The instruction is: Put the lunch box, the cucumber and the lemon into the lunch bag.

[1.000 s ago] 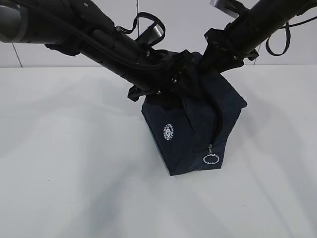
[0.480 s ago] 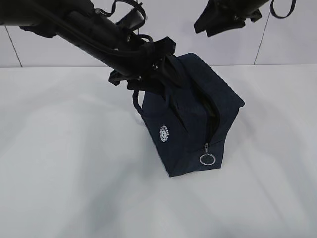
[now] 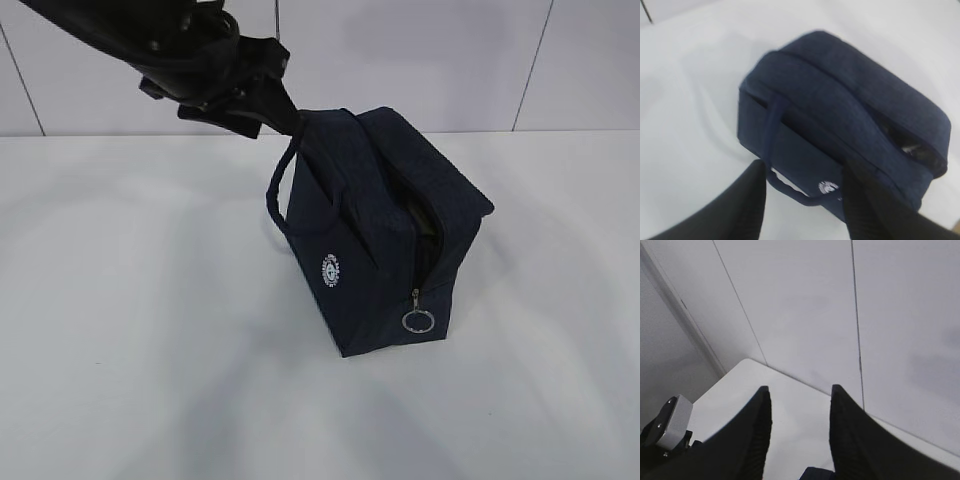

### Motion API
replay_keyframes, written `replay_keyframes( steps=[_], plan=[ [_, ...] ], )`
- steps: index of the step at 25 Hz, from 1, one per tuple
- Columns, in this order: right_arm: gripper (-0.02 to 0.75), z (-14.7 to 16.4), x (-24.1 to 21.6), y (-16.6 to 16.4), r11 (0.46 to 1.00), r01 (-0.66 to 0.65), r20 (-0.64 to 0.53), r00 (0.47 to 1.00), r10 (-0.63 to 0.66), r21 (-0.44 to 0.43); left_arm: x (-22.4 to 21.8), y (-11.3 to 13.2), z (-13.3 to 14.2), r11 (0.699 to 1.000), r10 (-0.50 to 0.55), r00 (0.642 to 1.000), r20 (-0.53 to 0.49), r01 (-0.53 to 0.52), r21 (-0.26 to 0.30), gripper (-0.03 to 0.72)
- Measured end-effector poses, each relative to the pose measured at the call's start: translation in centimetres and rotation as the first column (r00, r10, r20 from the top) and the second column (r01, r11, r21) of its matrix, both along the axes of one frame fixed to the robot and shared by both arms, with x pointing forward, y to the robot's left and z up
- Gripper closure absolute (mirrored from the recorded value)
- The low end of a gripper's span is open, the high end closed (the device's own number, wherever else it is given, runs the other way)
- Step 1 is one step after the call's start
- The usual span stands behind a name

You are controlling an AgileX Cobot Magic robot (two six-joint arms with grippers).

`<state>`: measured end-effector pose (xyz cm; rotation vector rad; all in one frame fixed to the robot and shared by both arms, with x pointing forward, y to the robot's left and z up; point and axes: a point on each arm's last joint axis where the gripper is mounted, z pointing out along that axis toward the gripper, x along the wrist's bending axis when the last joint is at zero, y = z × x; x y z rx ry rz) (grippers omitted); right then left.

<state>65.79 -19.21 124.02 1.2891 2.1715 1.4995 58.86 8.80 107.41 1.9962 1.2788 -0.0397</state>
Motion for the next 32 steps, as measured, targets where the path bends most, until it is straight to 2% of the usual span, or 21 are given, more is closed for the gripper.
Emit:
replay_keyframes(
  steps=[3, 7, 15, 20, 24, 28, 32],
  plan=[
    [0.430, 4.1, -2.9, -0.4, 1.000, 0.002, 0.125, 0.992, -0.005, 0.021, -0.5, 0.8, 1.7, 0.999, -0.006, 0.996, 0.093, 0.001, 0.045, 0.329],
    [0.435, 8.6, -7.1, -1.2, 0.999, 0.026, 0.264, 0.964, -0.030, 0.018, -1.3, 1.9, 4.4, 0.997, -0.002, 0.976, 0.219, -0.014, 0.072, 0.329],
    [0.435, 14.8, -16.3, -3.4, 0.990, 0.137, 0.468, 0.877, -0.110, -0.023, -3.7, 3.8, 9.5, 0.996, 0.008, 0.913, 0.409, -0.044, 0.079, 0.329],
    [0.435, 18.0, -23.5, -5.1, 0.973, 0.232, 0.587, 0.789, -0.179, -0.015, -5.3, 4.8, 11.8, 0.996, 0.012, 0.876, 0.482, -0.056, 0.076, 0.329],
    [0.435, 19.4, -29.1, -6.3, 0.959, 0.284, 0.650, 0.727, -0.221, 0.008, -7.1, 5.8, 14.0, 0.997, 0.024, 0.842, 0.539, -0.063, 0.055, 0.329],
    [0.435, 19.3, -33.5, -7.5, 0.936, 0.352, 0.663, 0.699, -0.266, 0.004, -9.4, 6.6, 16.3, 0.998, 0.025, 0.800, 0.599, -0.056, 0.033, 0.329],
    [0.435, 17.7, -36.2, -8.1, 0.923, 0.383, 0.630, 0.722, -0.285, -0.021, -11.9, 6.3, 17.7, 0.999, -0.018, 0.770, 0.638, -0.006, 0.036, 0.329]
  ],
)
